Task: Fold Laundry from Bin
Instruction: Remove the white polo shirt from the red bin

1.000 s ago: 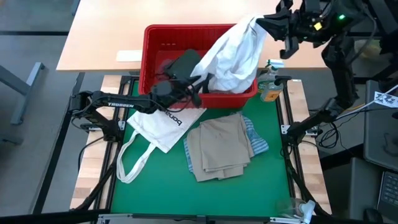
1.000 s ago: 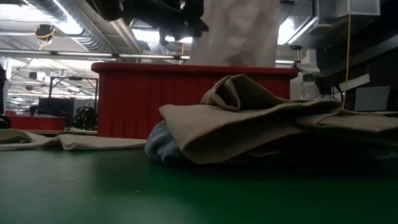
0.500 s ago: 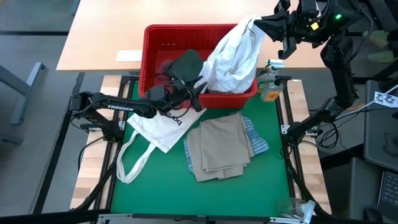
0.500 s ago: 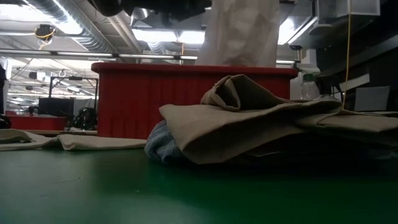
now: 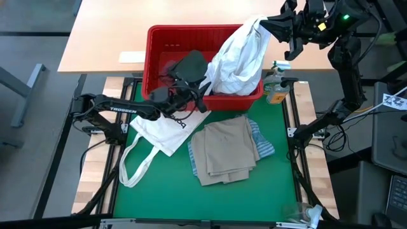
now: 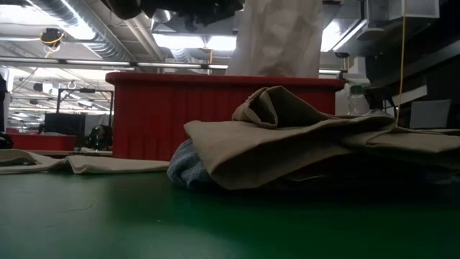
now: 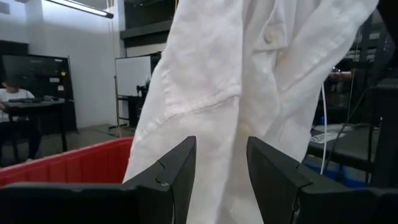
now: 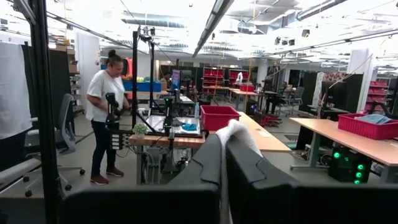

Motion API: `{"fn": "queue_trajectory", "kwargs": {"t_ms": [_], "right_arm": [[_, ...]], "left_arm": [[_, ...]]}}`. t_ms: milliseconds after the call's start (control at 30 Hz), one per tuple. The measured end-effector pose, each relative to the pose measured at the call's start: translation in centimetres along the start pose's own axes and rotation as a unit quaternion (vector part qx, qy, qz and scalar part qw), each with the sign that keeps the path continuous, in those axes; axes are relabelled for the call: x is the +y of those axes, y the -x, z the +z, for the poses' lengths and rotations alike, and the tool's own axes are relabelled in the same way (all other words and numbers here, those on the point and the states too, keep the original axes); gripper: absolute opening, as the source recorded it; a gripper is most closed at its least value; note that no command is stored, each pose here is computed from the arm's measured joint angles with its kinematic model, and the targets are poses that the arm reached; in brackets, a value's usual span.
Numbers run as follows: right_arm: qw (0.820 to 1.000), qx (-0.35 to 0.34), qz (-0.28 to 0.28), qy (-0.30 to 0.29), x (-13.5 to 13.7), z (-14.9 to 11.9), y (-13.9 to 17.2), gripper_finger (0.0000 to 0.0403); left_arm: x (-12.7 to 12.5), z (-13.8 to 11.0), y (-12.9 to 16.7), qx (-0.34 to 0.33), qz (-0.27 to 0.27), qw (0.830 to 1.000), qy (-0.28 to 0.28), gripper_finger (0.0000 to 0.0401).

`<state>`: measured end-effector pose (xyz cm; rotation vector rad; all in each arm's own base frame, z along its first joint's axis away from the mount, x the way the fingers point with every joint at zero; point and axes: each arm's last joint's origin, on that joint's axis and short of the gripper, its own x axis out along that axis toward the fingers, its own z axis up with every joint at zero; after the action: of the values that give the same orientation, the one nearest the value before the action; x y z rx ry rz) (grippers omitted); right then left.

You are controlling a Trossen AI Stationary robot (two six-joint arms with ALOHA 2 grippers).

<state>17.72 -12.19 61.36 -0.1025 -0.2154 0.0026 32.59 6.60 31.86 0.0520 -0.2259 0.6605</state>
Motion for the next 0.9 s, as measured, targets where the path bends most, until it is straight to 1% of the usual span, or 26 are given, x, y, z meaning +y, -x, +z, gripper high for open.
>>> {"fn": "queue_trajectory", "kwargs": {"t_ms": [267,433,533,633,767,800,900], "right_arm": [[1.0,0.0,0.0,0.0,0.0,0.0,0.0,0.0005],[1.0,0.0,0.0,0.0,0.0,0.0,0.0,0.0005],[1.0,0.0,0.0,0.0,0.0,0.0,0.0,0.0005],[1.0,0.0,0.0,0.0,0.0,0.0,0.0,0.0005],[1.0,0.001,0.005,-0.001,0.0,0.0,0.0,0.0005],[1.0,0.001,0.011,-0.002,0.1,0.0,0.0,0.0005],[0.999,-0.005,0.04,-0.02,0.4,0.3,0.2,0.0005]], "left_arm": [[0.3,-1.9,-0.9,0.031,-0.01,0.999,-0.015,0.0139],[0.9,-3.5,-1.6,0.053,0.001,0.998,-0.024,0.0139],[1.4,-4.2,-2.0,0.06,0.011,0.998,-0.006,0.0132],[1.9,-4.2,-2.3,0.059,0.021,0.998,0.006,0.01],[2.5,-3.1,-2.3,0.031,0.027,0.999,0.015,0.0023],[2.5,-2.6,-2.2,0.019,0.027,0.999,0.014,0.0012],[2.8,-0.4,-1.6,-0.024,0.008,1.0,0.009,0.0006]]}}
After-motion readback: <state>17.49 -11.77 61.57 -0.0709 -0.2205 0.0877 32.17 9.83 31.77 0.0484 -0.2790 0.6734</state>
